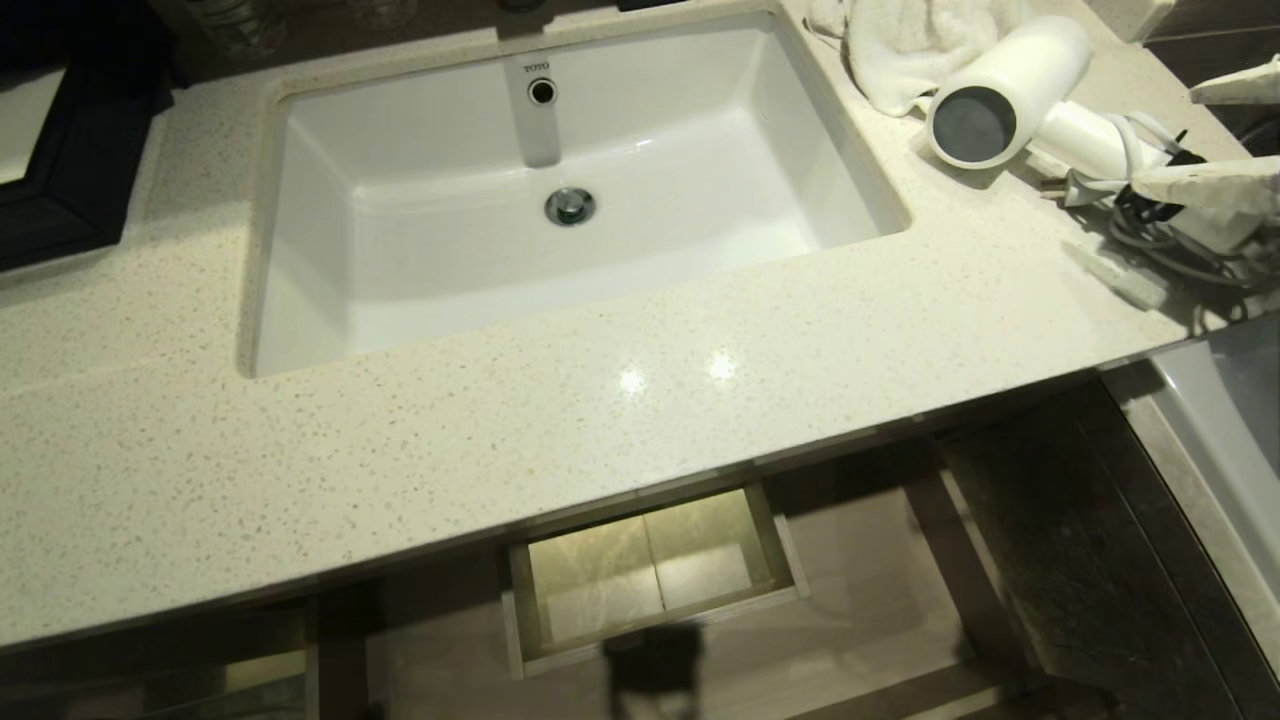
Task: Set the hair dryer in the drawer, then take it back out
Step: Place it on the countertop, then close the drawer
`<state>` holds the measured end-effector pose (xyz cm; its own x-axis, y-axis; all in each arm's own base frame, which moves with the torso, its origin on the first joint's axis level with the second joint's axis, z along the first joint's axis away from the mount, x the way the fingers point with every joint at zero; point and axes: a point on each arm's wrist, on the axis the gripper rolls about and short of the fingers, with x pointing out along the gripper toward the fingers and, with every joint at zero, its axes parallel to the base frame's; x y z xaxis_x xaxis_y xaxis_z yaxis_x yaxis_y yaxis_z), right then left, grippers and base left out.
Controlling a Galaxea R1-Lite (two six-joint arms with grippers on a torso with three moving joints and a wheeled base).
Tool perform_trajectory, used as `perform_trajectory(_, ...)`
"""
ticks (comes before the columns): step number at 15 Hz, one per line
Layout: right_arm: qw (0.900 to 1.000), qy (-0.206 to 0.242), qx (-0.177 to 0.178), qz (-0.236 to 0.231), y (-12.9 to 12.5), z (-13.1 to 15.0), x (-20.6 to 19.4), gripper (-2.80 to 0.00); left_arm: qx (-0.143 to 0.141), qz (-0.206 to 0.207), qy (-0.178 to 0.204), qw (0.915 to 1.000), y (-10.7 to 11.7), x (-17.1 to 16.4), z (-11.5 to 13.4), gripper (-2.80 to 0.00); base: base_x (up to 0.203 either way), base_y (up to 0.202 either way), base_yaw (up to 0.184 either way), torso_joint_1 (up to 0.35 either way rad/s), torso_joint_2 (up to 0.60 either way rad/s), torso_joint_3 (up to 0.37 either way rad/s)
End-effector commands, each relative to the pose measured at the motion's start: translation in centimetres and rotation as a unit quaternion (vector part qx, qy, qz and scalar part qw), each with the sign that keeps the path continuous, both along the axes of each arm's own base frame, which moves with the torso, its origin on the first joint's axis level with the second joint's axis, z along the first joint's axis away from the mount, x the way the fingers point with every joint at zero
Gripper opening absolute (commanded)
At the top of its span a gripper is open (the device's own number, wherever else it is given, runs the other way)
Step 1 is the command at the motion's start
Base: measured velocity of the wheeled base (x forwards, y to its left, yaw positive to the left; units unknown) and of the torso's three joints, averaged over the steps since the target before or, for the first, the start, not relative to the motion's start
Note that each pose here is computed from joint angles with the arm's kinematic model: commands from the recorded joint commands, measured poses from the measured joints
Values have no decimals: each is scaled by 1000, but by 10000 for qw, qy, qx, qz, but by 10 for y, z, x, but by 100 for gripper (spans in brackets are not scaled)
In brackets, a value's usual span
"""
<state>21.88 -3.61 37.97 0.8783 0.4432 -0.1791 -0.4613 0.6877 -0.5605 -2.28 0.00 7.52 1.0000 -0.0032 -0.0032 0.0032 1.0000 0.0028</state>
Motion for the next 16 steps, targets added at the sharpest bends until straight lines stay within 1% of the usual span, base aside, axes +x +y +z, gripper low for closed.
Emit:
perform_trajectory(1,9999,24,74,-112,3,-1,-33,-280,1,6,5,10000,0,0,0,-280,0,0,0,0,0,0)
perform_trajectory(3,9995,104,88,-284,6,-3,-55,-280,1,2,7,10000,0,0,0,-280,0,0,0,0,0,0)
perform_trajectory(5,9971,207,30,-734,10,-8,-75,-280,1,7,7,10000,0,0,0,-280,0,0,0,0,0,0)
perform_trajectory(8,9888,109,-84,-1487,14,-11,-104,-280,1,1,7,10000,0,0,0,-280,0,0,0,0,0,0)
perform_trajectory(10,9840,89,-131,-1773,17,-15,-116,-280,1,0,1,10000,0,0,0,-280,0,0,0,0,0,0)
perform_trajectory(12,9825,67,-147,-1855,20,-19,-127,-280,1,0,7,10000,0,0,0,-280,0,0,0,0,0,0)
perform_trajectory(14,9816,76,-158,-1899,23,-28,-139,-280,1,4,4,10000,0,0,0,-280,0,0,0,-136,95,-54)
perform_trajectory(15,9824,54,-122,-1865,26,-33,-146,-280,1,-7,0,10000,0,0,0,-280,0,0,0,-285,176,-117)
perform_trajectory(16,9832,44,17,-1824,29,-39,-155,-280,1,1,7,10000,0,0,0,-280,0,0,0,-331,176,-136)
